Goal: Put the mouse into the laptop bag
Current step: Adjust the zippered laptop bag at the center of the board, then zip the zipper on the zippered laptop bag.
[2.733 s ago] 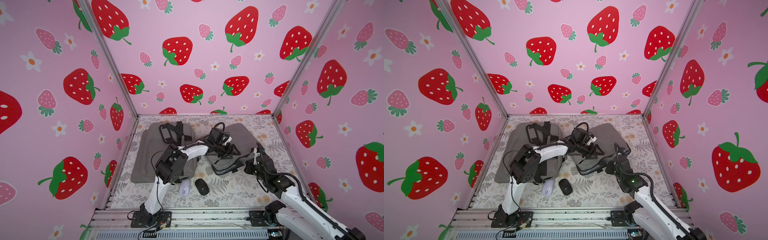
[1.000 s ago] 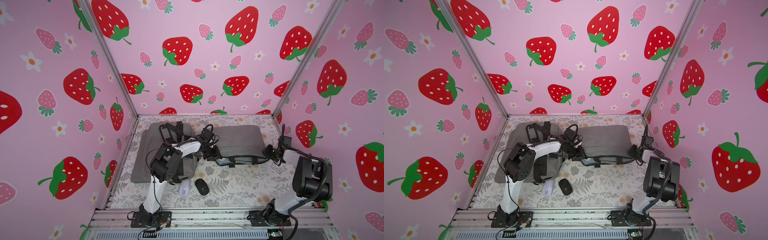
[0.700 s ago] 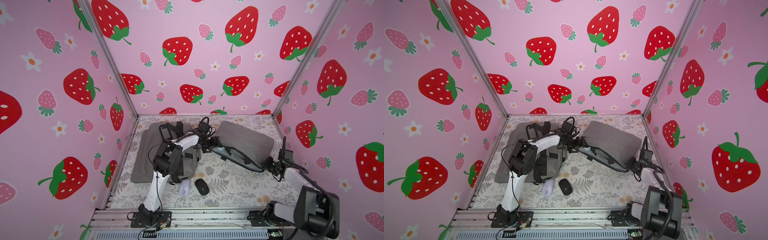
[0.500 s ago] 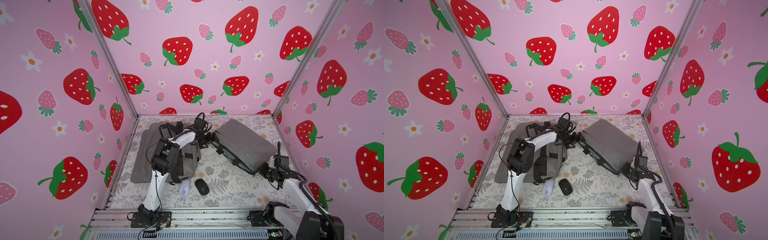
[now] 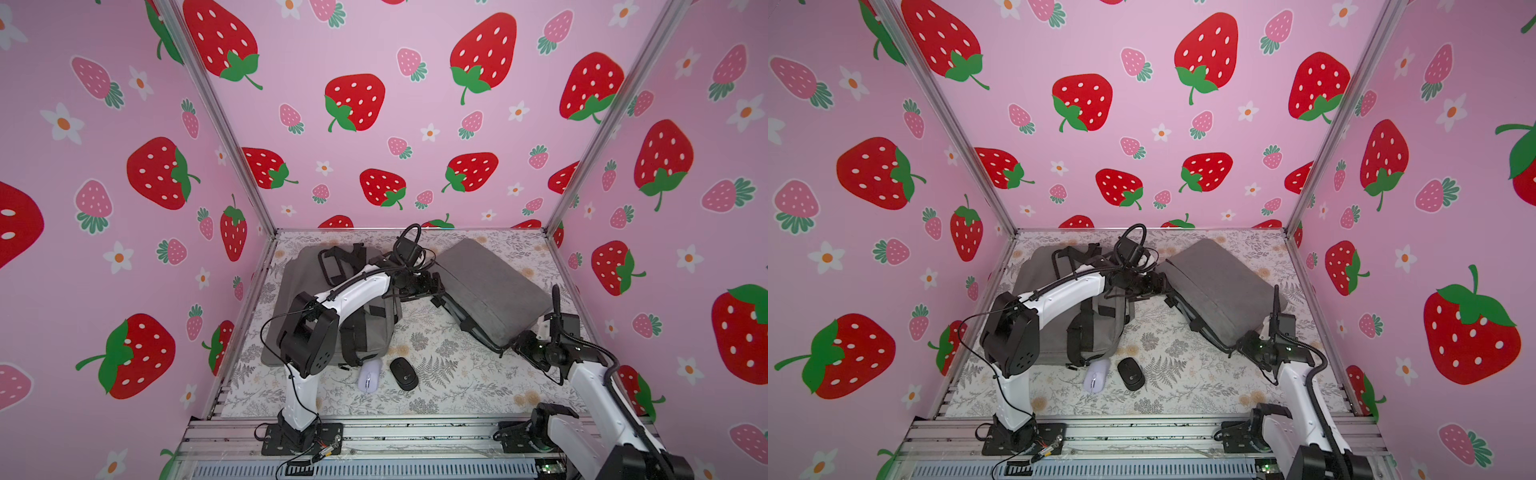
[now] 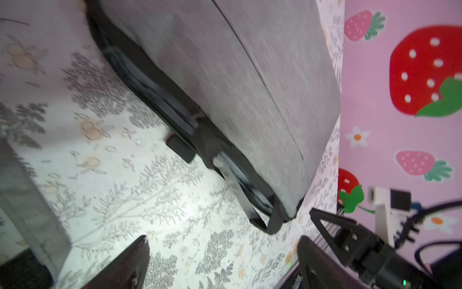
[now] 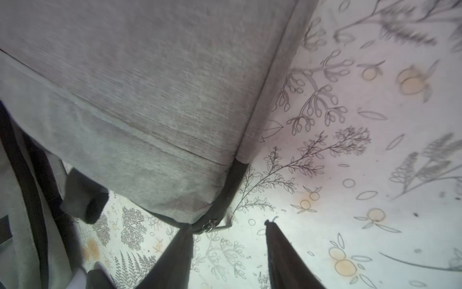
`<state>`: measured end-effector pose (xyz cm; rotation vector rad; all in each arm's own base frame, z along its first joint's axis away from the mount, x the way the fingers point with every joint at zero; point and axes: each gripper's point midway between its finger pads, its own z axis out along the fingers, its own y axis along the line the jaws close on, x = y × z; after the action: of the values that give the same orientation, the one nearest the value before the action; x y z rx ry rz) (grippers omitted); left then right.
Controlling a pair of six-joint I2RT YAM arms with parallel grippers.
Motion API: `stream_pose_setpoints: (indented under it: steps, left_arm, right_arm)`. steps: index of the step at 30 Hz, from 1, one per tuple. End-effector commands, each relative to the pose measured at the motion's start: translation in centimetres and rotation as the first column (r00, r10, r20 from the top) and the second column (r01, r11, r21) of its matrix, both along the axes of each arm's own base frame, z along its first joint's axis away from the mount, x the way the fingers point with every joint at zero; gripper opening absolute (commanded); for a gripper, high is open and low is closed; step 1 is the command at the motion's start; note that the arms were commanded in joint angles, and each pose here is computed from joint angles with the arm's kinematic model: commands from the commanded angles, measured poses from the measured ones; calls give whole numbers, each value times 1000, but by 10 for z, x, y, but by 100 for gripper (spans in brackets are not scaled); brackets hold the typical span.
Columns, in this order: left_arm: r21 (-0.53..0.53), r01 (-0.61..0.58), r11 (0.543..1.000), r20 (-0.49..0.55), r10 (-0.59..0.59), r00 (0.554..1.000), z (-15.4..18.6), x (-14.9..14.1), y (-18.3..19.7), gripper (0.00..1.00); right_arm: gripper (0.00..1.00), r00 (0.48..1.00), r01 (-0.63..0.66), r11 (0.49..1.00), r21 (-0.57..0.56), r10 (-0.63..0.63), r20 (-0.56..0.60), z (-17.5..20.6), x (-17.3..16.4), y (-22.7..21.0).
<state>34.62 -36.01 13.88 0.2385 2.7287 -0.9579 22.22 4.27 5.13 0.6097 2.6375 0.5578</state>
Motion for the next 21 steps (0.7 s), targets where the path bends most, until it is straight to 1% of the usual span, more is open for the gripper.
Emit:
stream_pose_setpoints:
  steps: [1, 4, 5, 6, 8, 9, 11, 15, 19, 21]
  left_arm:
    - [74, 156, 985, -7, -156, 988, -22, -54, -18, 90]
    - [58, 289, 956, 10, -290, 957, -31, -96, -47, 83]
    - [44, 322, 946, 9, -323, 946, -35, -108, -55, 82]
    - [13, 350, 937, 7, -350, 937, -38, -117, -63, 82]
    - [-41, 369, 929, 0, -369, 929, -44, -127, -75, 78]
    - [-59, 375, 925, -7, -376, 927, -47, -130, -79, 77]
    - [-62, 386, 920, 3, -387, 922, -52, -134, -87, 75]
    - [-57, 416, 907, 46, -414, 909, -53, -139, -104, 75]
    - [-53, 408, 912, 45, -406, 913, -62, -136, -112, 77]
    - [-50, 407, 912, 57, -404, 913, -63, -133, -116, 75]
  right_arm:
    - [49, 999, -49, 998, 26, 48, 21, 1, 17, 6]
    - [48, 996, -79, 996, 34, 77, 40, 2, 31, 9]
    - [47, 995, -94, 995, 44, 92, 45, 3, 34, 12]
    - [43, 994, -107, 993, 54, 104, 45, 2, 37, 14]
    - [28, 991, -129, 988, 84, 126, 44, 1, 40, 21]
    - [21, 990, -136, 986, 97, 132, 45, 1, 41, 24]
    - [12, 988, -153, 983, 106, 149, 47, 1, 41, 31]
    - [0, 983, -180, 976, 122, 174, 57, 7, 39, 43]
    - [0, 976, -211, 967, 146, 200, 87, 20, 34, 57]
    - [0, 973, -222, 961, 168, 207, 102, 27, 32, 64]
